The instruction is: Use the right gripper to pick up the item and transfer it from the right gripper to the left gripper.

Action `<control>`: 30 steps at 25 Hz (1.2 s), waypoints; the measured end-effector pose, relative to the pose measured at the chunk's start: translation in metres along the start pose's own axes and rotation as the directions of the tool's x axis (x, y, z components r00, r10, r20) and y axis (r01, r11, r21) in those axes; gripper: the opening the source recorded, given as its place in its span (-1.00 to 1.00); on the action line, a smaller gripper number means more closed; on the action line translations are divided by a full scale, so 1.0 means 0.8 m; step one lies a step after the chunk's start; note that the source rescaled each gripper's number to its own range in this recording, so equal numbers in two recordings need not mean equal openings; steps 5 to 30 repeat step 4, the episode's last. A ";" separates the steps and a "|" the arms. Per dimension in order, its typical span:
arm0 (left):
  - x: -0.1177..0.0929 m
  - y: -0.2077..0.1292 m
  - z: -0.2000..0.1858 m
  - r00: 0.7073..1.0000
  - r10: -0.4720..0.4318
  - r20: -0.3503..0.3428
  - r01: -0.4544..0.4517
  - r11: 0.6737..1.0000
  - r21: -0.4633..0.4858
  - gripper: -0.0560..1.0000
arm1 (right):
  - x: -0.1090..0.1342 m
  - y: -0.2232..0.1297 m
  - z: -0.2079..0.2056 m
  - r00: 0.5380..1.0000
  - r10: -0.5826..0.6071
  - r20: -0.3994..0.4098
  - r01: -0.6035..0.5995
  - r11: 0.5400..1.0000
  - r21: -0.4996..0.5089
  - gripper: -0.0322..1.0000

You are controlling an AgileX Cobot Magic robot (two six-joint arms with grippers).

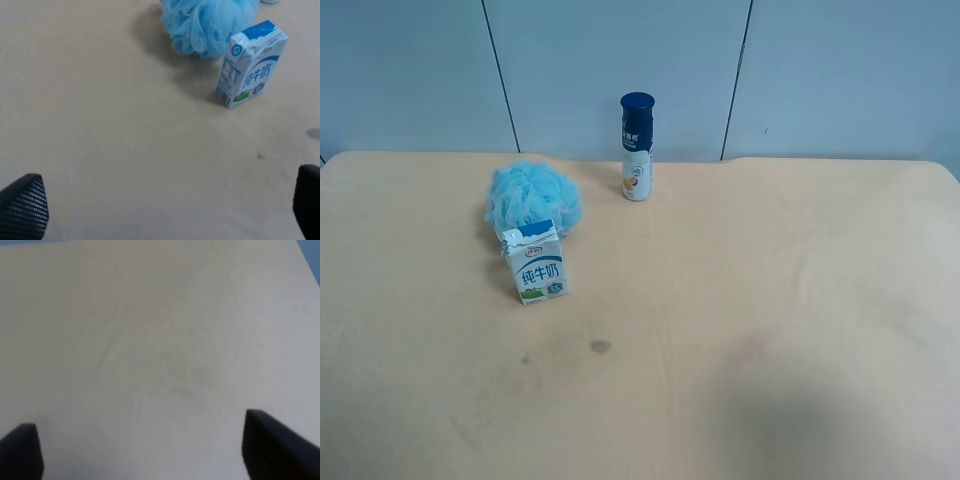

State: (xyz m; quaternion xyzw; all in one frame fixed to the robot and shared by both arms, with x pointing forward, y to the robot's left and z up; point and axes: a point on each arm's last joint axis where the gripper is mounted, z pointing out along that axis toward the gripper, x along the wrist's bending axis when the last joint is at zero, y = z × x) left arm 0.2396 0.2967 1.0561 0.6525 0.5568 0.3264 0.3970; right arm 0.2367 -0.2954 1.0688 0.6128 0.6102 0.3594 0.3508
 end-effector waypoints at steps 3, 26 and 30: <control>0.000 0.000 0.000 1.000 0.000 0.000 0.000 1.000 0.000 1.00 | 0.000 0.000 0.000 1.000 0.000 0.000 0.000 1.000 0.000 0.76; 0.000 0.000 0.000 1.000 0.000 0.000 0.000 1.000 0.000 1.00 | 0.000 0.000 0.000 1.000 0.000 0.000 0.000 1.000 0.000 0.76; 0.000 0.000 0.000 1.000 0.000 0.000 0.000 1.000 0.000 1.00 | 0.000 0.000 0.000 1.000 0.000 0.000 0.000 1.000 0.000 0.76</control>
